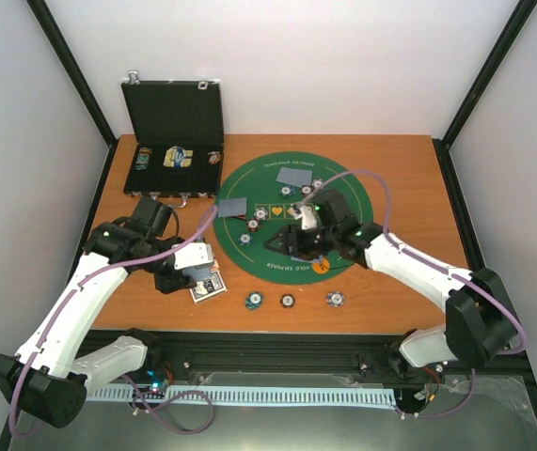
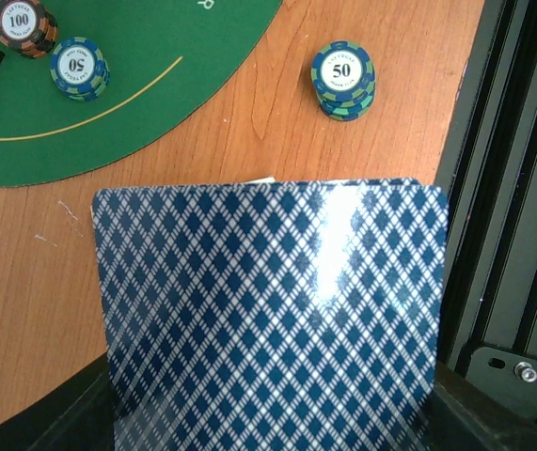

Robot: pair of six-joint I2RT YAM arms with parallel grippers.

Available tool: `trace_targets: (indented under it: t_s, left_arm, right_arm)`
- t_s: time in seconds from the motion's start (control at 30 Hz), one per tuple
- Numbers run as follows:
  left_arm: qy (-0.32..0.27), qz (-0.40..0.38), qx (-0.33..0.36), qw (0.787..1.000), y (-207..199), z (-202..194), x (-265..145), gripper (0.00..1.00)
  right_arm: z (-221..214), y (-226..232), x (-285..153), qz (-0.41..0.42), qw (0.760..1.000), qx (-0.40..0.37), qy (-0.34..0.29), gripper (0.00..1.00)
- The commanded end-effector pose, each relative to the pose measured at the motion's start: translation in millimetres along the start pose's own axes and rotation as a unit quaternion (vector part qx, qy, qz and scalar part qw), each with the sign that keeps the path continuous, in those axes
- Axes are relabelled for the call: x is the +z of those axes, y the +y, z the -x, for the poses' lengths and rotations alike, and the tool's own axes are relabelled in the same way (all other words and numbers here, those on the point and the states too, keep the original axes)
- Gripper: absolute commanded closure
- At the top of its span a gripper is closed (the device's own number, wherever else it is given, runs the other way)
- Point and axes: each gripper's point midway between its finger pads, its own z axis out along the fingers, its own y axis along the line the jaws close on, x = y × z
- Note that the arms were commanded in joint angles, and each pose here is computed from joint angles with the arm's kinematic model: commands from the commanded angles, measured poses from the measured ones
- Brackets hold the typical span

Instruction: Distribute texas hold em gaming equipment

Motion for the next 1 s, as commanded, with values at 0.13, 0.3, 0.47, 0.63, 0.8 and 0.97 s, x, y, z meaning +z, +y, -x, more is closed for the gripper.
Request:
trace_targets:
  t_s: [0.13,0.3,0.47,0.63,0.8,0.97]
  left_arm:
    - [-0.021,0.007,0.003,1.000,2.3,10.6,-10.2,0.85]
    - [-0.024,0.006,-0.002,1.000,3.3,13.1,-10.7,0.85]
    - [-0.030,0.004,-0.003,1.000,3.2,16.1,-13.0,0.85]
    - [-0.030,0.004,-0.002,1.000,2.9,16.2,-13.9,0.85]
    - [-0.030,0.005,-0.001,1.000,2.2,15.7,-14.1,0.85]
    - [-0.031,0.006,0.000,1.000,2.1,16.0,-15.8,0.85]
  right_arm:
    - [-26.5,130.3,16.3,0.223,0.973,-0.038,0.045,0.29]
    - [-39.0,142.6,39.0,0.236,0.969,-0.035,0.065,0.29]
    - [-51.5,155.4,59.1,0.244,0.965,-0.039,0.087,0.30]
    - [-60.0,168.1,74.5,0.257,0.960,-0.039,0.105,0.32]
    - [-67.8,175.3,89.8,0.265,0.956,-0.031,0.121,0.33]
    - [-70.4,178.4,107.5,0.275,0.952,-0.017,0.133,0.37]
